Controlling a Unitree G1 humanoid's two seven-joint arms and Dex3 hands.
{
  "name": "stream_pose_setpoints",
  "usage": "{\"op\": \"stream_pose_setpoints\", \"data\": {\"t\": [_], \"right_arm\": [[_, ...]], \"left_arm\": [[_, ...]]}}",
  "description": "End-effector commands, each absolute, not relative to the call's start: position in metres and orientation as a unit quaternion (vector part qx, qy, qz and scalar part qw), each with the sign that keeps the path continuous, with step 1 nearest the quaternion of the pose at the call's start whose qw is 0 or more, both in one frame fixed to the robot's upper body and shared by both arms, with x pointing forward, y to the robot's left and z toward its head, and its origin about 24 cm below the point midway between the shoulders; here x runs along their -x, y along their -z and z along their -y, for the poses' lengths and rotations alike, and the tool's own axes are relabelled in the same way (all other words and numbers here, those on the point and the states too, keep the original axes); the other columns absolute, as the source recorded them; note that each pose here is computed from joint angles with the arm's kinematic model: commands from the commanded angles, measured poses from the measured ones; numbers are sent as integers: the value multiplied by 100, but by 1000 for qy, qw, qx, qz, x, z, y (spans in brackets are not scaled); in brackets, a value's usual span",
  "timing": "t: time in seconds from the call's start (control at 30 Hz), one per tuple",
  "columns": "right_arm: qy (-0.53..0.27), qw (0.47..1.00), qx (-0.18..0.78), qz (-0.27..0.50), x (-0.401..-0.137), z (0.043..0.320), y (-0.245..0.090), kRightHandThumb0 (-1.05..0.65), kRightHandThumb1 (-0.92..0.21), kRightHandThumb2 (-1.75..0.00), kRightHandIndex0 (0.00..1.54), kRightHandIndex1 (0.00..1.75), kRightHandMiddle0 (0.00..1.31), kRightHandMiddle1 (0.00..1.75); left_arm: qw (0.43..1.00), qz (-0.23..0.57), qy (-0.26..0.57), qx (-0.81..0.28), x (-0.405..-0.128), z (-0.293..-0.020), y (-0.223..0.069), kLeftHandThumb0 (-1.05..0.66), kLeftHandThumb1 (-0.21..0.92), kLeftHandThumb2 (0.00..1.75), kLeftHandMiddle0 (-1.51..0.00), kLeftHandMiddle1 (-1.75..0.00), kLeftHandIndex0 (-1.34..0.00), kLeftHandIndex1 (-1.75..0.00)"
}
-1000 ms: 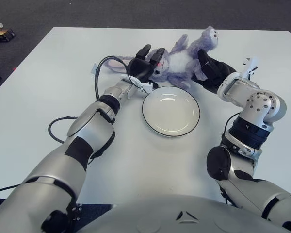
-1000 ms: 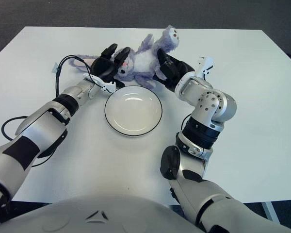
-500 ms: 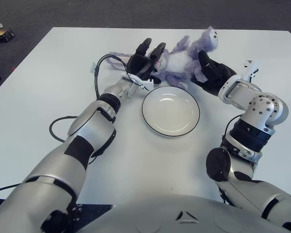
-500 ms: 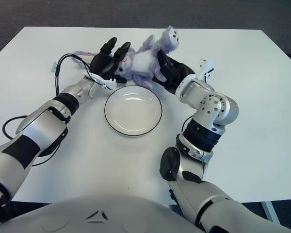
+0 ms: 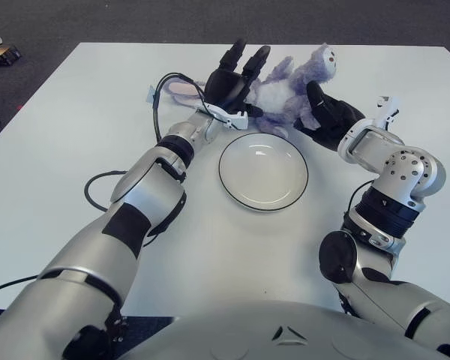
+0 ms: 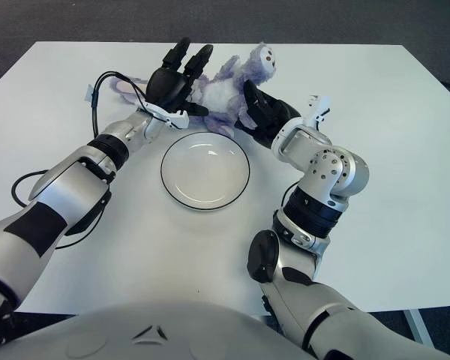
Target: Put the doll into the plate.
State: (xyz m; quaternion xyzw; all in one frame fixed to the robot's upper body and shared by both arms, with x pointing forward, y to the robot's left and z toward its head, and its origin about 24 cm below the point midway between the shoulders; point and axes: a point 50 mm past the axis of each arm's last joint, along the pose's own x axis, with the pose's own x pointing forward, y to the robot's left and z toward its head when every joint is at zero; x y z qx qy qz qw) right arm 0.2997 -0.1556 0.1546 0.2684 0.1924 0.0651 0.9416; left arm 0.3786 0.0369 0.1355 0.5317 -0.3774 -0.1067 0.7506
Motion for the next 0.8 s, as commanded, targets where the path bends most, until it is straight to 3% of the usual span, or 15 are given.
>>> {"op": "stream_pose_setpoints", "data": {"t": [0.0,0.77], "right_arm": [[-76,943,-270,-177,-298,156,-159,17,-61,-64,87,175,65,175],[-83,947,-266,-161,-290,156,-158,16,-61,-63,87,175,66,175]], "left_arm": [[734,382,125,-547,-382,-37,-145,-98,91,0,-16,0,-24,-2],[709,251,275,-599,-393,-32,-154,-95,87,0,-13,0,-22,0]]}}
